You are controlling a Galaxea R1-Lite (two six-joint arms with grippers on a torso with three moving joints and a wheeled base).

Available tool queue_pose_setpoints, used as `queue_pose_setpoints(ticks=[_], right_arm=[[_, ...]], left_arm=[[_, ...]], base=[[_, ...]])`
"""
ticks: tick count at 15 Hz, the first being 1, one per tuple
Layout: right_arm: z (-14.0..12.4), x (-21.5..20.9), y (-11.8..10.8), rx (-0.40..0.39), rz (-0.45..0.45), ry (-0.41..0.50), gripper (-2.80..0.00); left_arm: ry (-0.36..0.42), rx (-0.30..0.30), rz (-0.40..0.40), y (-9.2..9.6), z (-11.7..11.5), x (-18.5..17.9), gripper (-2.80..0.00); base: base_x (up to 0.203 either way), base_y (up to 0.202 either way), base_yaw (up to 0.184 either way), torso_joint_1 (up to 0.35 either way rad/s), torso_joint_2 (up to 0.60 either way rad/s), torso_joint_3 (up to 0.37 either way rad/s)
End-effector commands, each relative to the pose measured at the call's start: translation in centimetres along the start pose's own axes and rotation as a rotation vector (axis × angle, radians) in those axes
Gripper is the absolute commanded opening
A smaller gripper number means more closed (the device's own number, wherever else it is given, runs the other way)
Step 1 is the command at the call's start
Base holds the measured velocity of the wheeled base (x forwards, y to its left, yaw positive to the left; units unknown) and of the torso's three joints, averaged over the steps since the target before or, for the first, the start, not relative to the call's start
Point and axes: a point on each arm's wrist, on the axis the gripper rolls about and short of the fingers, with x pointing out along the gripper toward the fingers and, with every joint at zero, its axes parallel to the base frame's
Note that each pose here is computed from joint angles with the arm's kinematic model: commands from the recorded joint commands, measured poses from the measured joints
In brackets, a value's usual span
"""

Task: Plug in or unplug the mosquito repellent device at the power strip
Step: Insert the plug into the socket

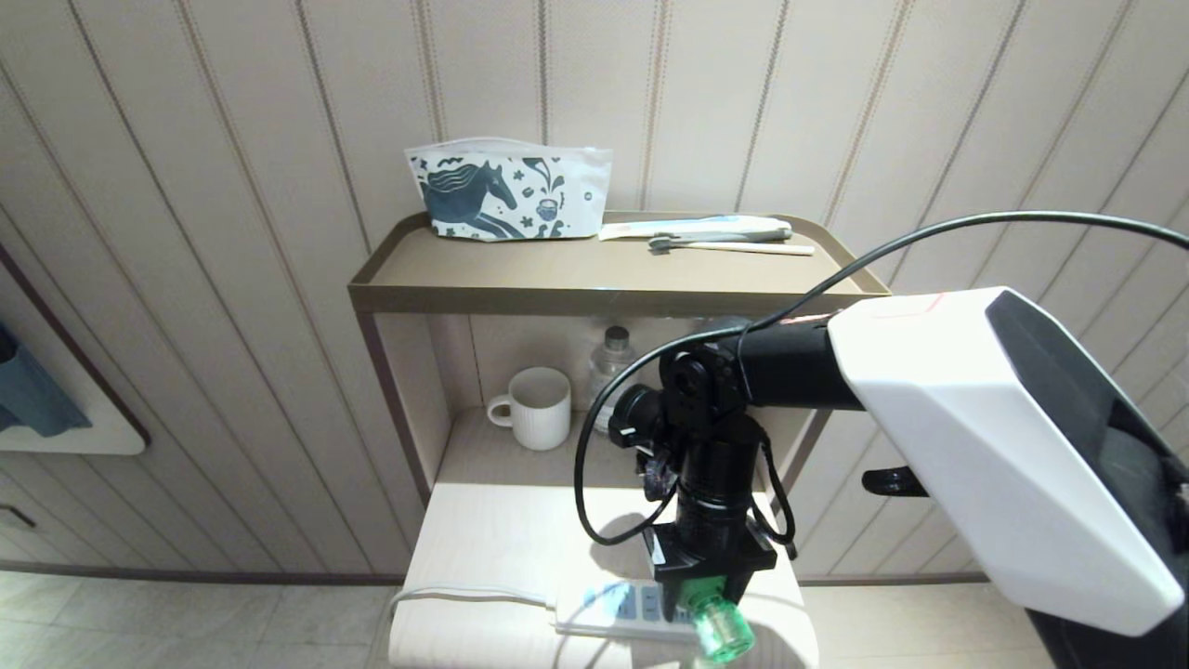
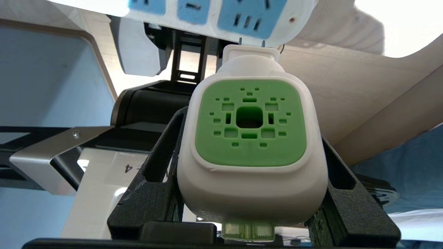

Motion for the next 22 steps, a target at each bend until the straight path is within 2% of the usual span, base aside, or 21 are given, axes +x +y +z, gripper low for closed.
queue_pose_setpoints(ticks=[1,15,22], right_arm=[[0.1,0.3,0.0,0.005,-0.006,0.012,-2.8],[0.3,1.3,0.0,0.011,-0.017,0.032,-2.8],[-0.5,-0.9,-0.2,0.021,0.003,-0.021,-2.8]], left_arm=[[0.0,0.0,0.0,0.0,0.0,0.0,-2.8],[0.0,0.0,0.0,0.0,0.0,0.0,-2.8],[0.0,0.0,0.0,0.0,0.0,0.0,-2.8]], base=[[0.0,0.0,0.0,0.0,0.0,0.0],[0.0,0.0,0.0,0.0,0.0,0.0],[0.0,0.0,0.0,0.0,0.0,0.0]])
